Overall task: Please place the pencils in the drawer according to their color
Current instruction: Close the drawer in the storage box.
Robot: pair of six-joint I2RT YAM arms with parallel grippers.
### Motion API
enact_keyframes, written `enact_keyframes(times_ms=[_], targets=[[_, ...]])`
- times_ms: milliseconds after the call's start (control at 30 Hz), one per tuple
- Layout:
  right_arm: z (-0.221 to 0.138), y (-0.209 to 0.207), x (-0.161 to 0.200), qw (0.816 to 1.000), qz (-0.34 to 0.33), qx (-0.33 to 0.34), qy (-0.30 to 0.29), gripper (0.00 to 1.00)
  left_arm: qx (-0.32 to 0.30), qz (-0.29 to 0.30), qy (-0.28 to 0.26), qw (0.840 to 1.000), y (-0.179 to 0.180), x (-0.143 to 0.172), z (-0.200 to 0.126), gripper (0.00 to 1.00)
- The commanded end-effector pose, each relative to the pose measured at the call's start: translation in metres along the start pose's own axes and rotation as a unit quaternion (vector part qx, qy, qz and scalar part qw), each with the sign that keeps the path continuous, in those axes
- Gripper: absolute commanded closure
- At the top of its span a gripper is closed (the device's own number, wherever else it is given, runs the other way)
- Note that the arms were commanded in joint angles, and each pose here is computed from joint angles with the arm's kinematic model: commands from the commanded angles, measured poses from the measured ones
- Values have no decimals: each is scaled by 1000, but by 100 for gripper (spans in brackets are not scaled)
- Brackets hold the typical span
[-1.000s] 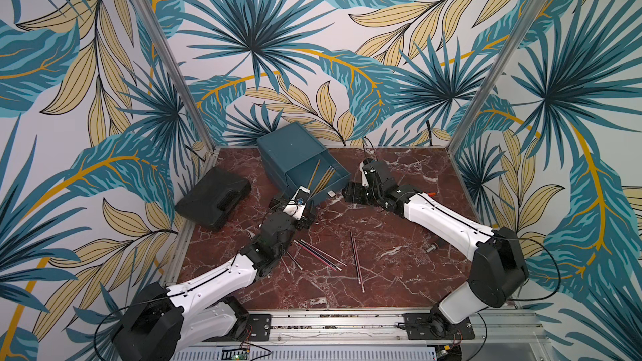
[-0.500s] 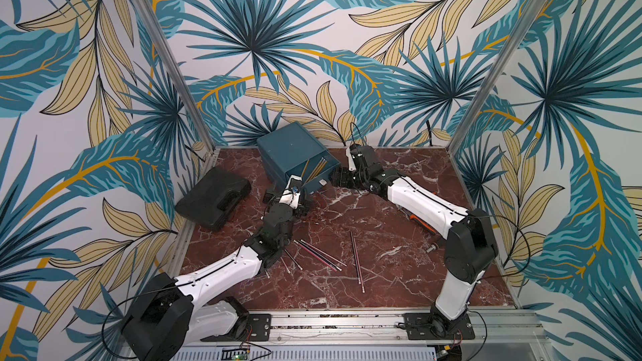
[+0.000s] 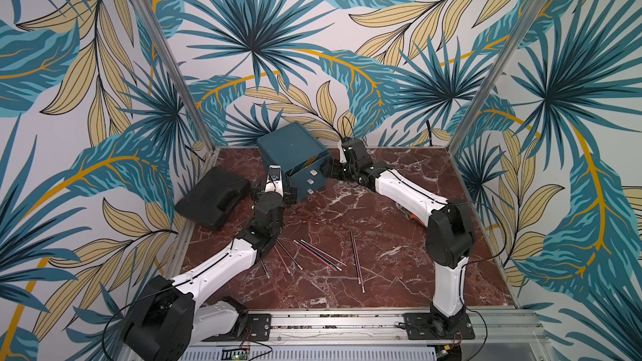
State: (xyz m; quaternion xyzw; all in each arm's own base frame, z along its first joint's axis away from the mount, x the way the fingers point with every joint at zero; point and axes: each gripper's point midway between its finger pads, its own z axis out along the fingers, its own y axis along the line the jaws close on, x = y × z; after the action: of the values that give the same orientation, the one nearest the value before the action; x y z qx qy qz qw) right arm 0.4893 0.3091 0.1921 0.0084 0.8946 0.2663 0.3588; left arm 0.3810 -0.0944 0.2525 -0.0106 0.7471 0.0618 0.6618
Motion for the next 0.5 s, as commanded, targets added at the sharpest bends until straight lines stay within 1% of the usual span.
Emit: enact_keyframes(times_ms=[0, 100, 133, 167, 467], targets=[[5, 7, -12, 1000, 15, -15, -21, 20, -14, -26, 3, 1000, 5, -4, 6, 6], [9, 6, -11, 1000, 19, -14, -19, 20, -21, -31, 5, 999, 8, -4, 10, 7], [10, 10, -17, 999, 21, -24, -33, 20, -23, -32, 5, 999, 9, -3, 12, 7], [11, 11, -17, 999, 24, -26, -34, 19, -26, -35, 6, 999, 10, -2, 13, 7], [20, 14, -14, 997, 48, -45, -32, 20, -46, -70, 6, 996, 23, 2, 24, 9]])
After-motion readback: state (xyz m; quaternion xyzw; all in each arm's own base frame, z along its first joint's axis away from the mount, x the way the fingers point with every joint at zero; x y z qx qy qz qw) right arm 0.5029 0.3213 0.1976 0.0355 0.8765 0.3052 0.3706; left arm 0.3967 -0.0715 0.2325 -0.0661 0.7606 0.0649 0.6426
